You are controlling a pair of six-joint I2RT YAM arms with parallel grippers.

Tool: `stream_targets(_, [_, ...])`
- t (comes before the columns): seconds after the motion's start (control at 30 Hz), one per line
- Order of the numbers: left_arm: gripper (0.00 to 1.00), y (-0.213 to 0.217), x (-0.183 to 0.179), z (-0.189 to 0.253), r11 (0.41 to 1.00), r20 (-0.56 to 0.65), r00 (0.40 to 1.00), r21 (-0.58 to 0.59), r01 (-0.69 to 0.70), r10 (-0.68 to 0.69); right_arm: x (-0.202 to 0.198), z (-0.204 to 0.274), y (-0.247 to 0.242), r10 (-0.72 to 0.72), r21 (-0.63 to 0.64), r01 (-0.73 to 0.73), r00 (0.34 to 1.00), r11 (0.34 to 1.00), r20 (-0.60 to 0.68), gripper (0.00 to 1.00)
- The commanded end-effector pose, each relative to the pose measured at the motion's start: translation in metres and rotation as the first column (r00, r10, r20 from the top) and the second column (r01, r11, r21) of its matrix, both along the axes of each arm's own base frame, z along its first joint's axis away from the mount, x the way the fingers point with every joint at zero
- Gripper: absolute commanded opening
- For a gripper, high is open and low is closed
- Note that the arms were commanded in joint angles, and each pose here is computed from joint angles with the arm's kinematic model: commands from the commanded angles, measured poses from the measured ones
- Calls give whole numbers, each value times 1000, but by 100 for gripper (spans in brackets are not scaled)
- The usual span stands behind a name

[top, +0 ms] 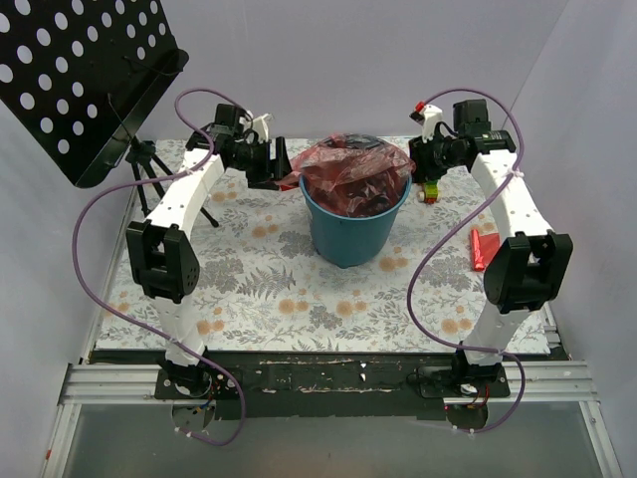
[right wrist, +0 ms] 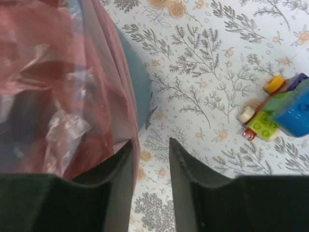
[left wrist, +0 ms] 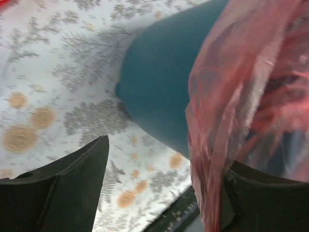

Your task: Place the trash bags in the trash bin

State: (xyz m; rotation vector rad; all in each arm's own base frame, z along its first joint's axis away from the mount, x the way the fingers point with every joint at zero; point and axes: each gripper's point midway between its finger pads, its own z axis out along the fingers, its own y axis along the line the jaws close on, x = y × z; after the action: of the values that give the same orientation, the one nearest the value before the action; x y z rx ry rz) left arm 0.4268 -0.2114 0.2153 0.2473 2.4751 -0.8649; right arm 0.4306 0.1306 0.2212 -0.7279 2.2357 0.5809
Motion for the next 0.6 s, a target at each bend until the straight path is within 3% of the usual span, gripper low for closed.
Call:
stream_targets(0.0, [70,-11,-34,76,954,48,989,-260,149,-141,-9,64,-12,-29,-8,31,985,999,170,47])
stream_targets(0.07, [73,-7,-29,89,951,91,988,-271,149,-128,-7,82,-21,-79,6,80,968,997,237,52])
stream_targets(0.2, [77,19,-6,108,974,182,983,-224,44,-2,-3,130,-40,-163,58,153,917,987,364,51])
stream_targets(0.27, [84,35,6,115,979,238,967,-200,-38,86,-7,152,-41,-149,111,112,891,988,429,50])
stream_targets(0.33, [93,42,9,132,978,340,931,-200,-65,132,-21,160,-23,-42,139,-29,873,990,486,53])
stream_targets(0.4, [94,36,-1,156,979,518,854,-193,66,44,-31,158,-8,45,149,-141,857,979,513,56])
stream_targets(0.47, [97,31,-14,171,976,675,736,-125,180,-49,-34,154,1,93,184,-210,861,960,500,59])
stream_targets(0.57, [98,35,-15,162,979,749,648,6,201,-138,-24,138,10,119,199,-230,883,953,455,63])
